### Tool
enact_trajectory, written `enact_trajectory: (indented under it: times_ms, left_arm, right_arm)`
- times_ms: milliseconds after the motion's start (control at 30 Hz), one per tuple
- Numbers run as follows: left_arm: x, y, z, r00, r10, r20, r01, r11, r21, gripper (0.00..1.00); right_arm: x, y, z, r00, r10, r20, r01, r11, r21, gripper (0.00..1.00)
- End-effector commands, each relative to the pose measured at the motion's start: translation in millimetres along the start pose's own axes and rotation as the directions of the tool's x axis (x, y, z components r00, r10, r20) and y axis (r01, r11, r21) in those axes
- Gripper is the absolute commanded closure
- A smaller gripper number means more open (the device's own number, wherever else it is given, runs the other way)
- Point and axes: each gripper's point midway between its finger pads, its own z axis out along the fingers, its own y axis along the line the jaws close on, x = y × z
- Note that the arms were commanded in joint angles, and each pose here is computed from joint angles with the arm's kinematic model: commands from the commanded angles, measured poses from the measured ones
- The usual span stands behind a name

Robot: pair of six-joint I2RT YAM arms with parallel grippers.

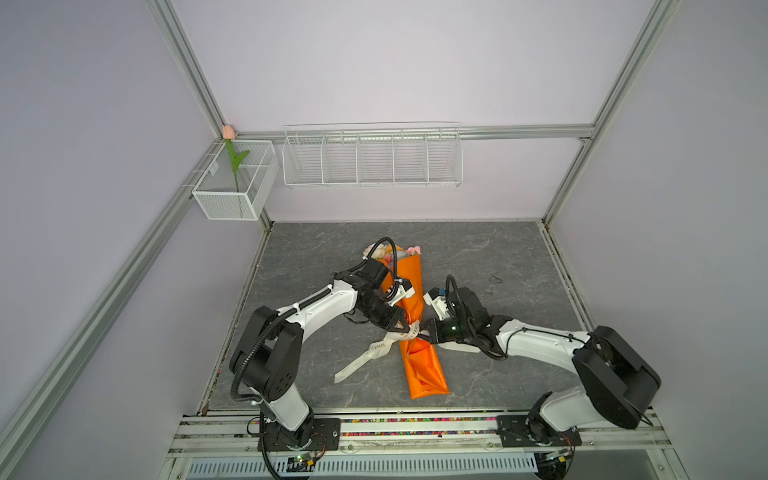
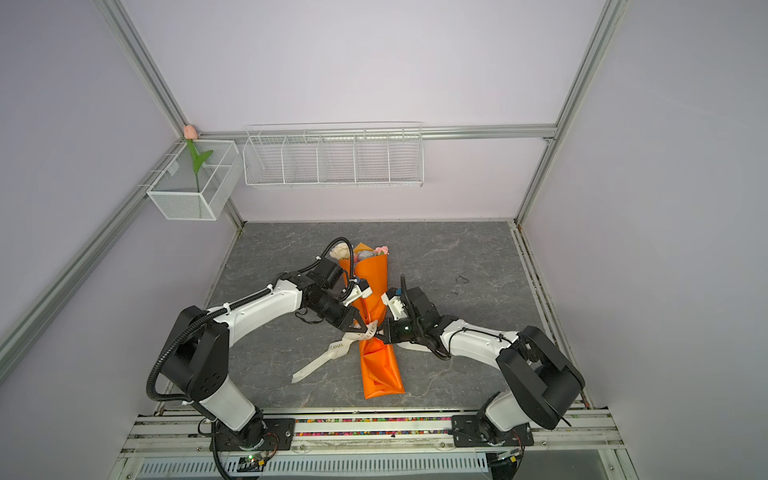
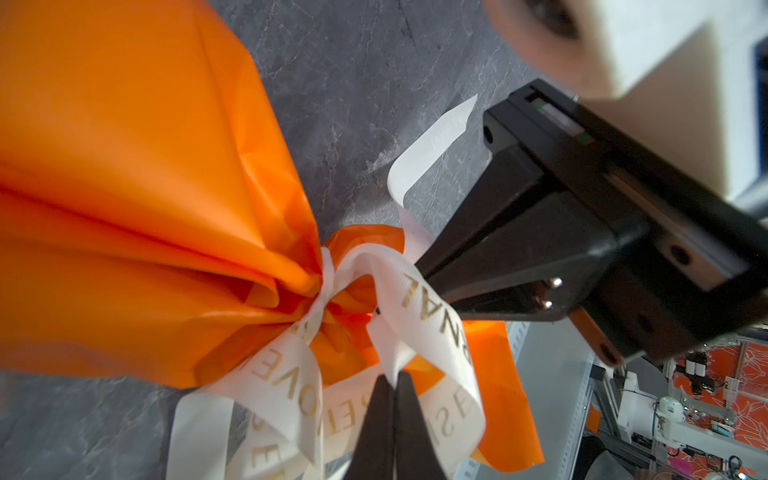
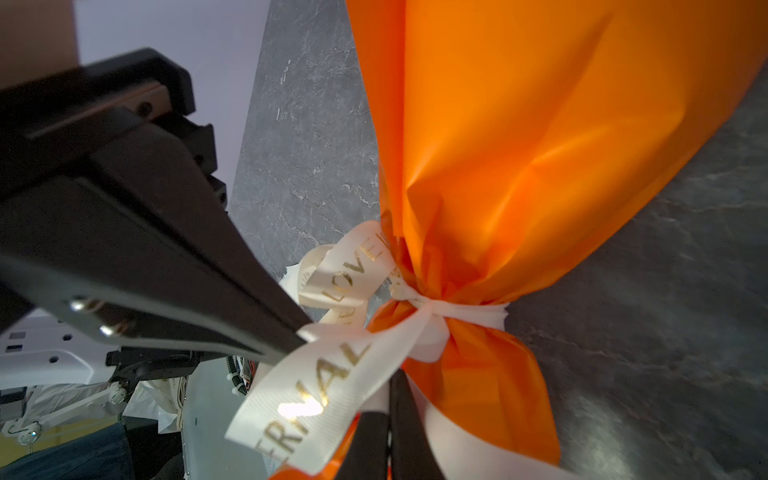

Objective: Tie the bouquet of fake flowers

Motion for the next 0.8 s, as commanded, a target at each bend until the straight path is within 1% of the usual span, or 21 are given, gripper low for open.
enact_trajectory:
  times_ms: [0,33,67,100,133,167,267,333,367,433,533,600,633,700,767]
  left_arm:
    - [-18.5,-6.7,-16.2,0.996,0.054,0.070,-0.051,0.997,-0.055,1.00]
    - [-20.2,-4.8,-18.5,0.995,0.052,0.081,-0.046,0.996,-0.078,1.00]
    - [-20.7,-2.2,-20.5,0.995,0.049,0.087,-0.041,0.995,-0.096,1.00]
    - [-21.0,0.0,-21.6,0.995,0.045,0.091,-0.035,0.993,-0.113,1.00]
    - [-21.3,4.1,-23.9,0.994,0.036,0.099,-0.022,0.991,-0.134,1.00]
    - [-21.4,6.0,-24.5,0.994,0.029,0.103,-0.015,0.990,-0.137,1.00]
    - [-23.1,7.8,-25.2,0.994,0.014,0.113,0.001,0.992,-0.127,1.00]
    - [-24.8,3.7,-23.5,0.993,0.016,0.117,-0.005,0.995,-0.096,1.00]
    - [-26.5,1.3,-22.9,0.993,0.016,0.121,-0.006,0.997,-0.083,1.00]
    - [-30.4,0.3,-24.0,0.991,0.014,0.134,-0.003,0.997,-0.080,1.00]
    - [-38.0,2.2,-32.1,0.985,0.015,0.174,0.006,0.993,-0.121,1.00]
    - [-42.1,-2.5,-37.7,0.977,0.033,0.213,-0.008,0.993,-0.121,1.00]
    - [-42.7,-3.3,-38.8,0.975,0.041,0.220,-0.014,0.992,-0.122,1.00]
    - [-41.0,1.0,-37.9,0.977,0.028,0.211,0.002,0.990,-0.141,1.00]
    - [-38.3,0.4,-34.4,0.981,0.018,0.195,0.006,0.992,-0.122,1.00]
  right_arm:
    - [-1.9,0.7,-6.0,1.000,0.007,0.000,-0.007,1.000,0.021,0.82]
    - [-2.2,-0.2,-7.5,1.000,0.005,0.004,-0.005,1.000,0.030,0.82]
    - [-2.7,-1.4,-9.9,1.000,0.006,0.009,-0.006,0.999,0.044,0.78]
    - [-3.3,-2.3,-13.3,1.000,0.009,0.018,-0.010,0.998,0.061,0.71]
    - [-5.0,-2.9,-17.9,0.999,0.006,0.032,-0.008,0.997,0.081,0.70]
    - [-6.1,-3.5,-23.1,0.999,-0.001,0.045,-0.003,0.995,0.100,0.70]
    - [-10.1,-4.3,-41.9,0.996,-0.023,0.083,0.009,0.985,0.170,0.60]
    - [-10.6,-0.3,-51.4,0.993,-0.051,0.102,0.032,0.983,0.179,0.54]
    - [-10.6,5.4,-54.7,0.992,-0.074,0.101,0.056,0.984,0.172,0.53]
    - [-7.8,16.9,-57.0,0.987,-0.138,0.088,0.122,0.978,0.169,0.53]
    - [-3.9,33.0,-54.2,0.966,-0.240,0.095,0.217,0.955,0.201,0.54]
    - [-4.5,37.3,-51.2,0.967,-0.230,0.113,0.202,0.956,0.214,0.59]
    - [-5.3,44.0,-48.0,0.967,-0.215,0.134,0.189,0.965,0.184,0.62]
    - [-6.0,53.3,-43.3,0.968,-0.172,0.185,0.144,0.977,0.156,0.65]
    - [-0.9,66.4,-33.0,0.967,-0.162,0.196,0.143,0.984,0.109,0.68]
